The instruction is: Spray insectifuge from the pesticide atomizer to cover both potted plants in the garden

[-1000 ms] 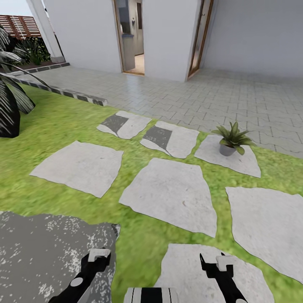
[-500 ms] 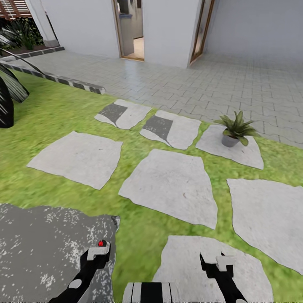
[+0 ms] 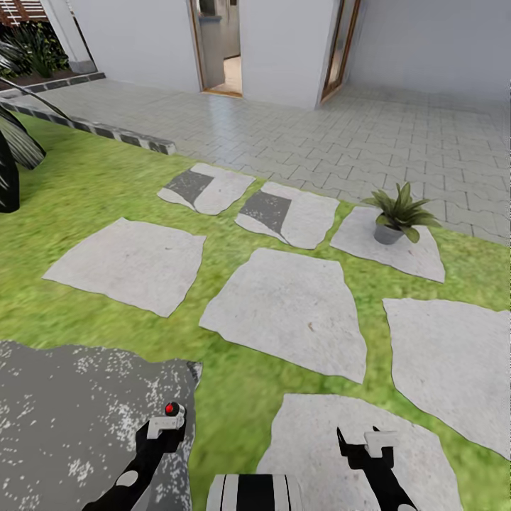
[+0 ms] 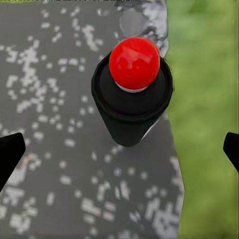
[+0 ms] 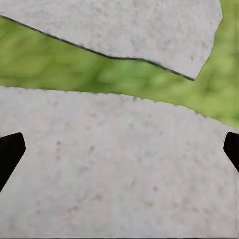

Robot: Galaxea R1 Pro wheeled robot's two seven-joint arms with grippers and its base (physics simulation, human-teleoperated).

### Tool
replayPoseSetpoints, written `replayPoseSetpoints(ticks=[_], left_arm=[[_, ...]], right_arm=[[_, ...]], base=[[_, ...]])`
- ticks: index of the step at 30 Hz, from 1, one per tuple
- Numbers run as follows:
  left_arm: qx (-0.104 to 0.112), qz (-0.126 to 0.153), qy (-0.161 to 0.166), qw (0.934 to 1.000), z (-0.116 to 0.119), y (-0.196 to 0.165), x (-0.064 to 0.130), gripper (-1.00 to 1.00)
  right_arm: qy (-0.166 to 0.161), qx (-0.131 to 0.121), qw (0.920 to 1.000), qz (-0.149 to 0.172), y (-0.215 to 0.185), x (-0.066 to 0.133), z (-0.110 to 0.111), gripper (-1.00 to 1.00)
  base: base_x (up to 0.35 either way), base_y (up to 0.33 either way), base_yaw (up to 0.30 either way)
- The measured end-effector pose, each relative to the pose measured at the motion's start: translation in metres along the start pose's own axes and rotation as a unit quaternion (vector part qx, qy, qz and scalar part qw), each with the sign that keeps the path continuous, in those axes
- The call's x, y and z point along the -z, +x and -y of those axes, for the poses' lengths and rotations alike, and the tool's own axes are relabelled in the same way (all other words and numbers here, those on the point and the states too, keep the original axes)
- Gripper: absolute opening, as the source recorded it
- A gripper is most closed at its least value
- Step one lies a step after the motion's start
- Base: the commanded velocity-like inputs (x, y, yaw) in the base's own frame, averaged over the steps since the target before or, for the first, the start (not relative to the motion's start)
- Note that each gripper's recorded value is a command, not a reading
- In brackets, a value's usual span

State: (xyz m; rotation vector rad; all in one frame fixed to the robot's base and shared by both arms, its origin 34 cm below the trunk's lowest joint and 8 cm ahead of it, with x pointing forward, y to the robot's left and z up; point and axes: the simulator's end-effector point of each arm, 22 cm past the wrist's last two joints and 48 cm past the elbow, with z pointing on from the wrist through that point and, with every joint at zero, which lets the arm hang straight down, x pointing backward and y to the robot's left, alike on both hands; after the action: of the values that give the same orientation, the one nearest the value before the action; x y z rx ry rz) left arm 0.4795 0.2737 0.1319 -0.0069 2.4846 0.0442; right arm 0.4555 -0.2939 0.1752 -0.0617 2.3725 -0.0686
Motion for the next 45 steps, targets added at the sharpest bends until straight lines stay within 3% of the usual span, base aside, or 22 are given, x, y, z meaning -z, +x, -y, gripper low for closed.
replayPoseSetpoints(ticks=[36, 45], left_arm=[[0.000, 0.001, 0.000, 1.0000, 0.000, 0.001, 0.000, 1.00], [-0.001, -0.010, 0.000, 1.0000, 0.000, 0.013, -0.002, 1.00]], right_arm=[[-0.001, 0.001, 1.0000, -0.001, 0.001, 0.000, -0.001, 1.00], [-0.002, 0.001, 0.9999, -0.012, 0.012, -0.001, -0.002, 1.00]], base=[[0.022, 0.000, -0.009], [0.000, 0.000, 0.000]])
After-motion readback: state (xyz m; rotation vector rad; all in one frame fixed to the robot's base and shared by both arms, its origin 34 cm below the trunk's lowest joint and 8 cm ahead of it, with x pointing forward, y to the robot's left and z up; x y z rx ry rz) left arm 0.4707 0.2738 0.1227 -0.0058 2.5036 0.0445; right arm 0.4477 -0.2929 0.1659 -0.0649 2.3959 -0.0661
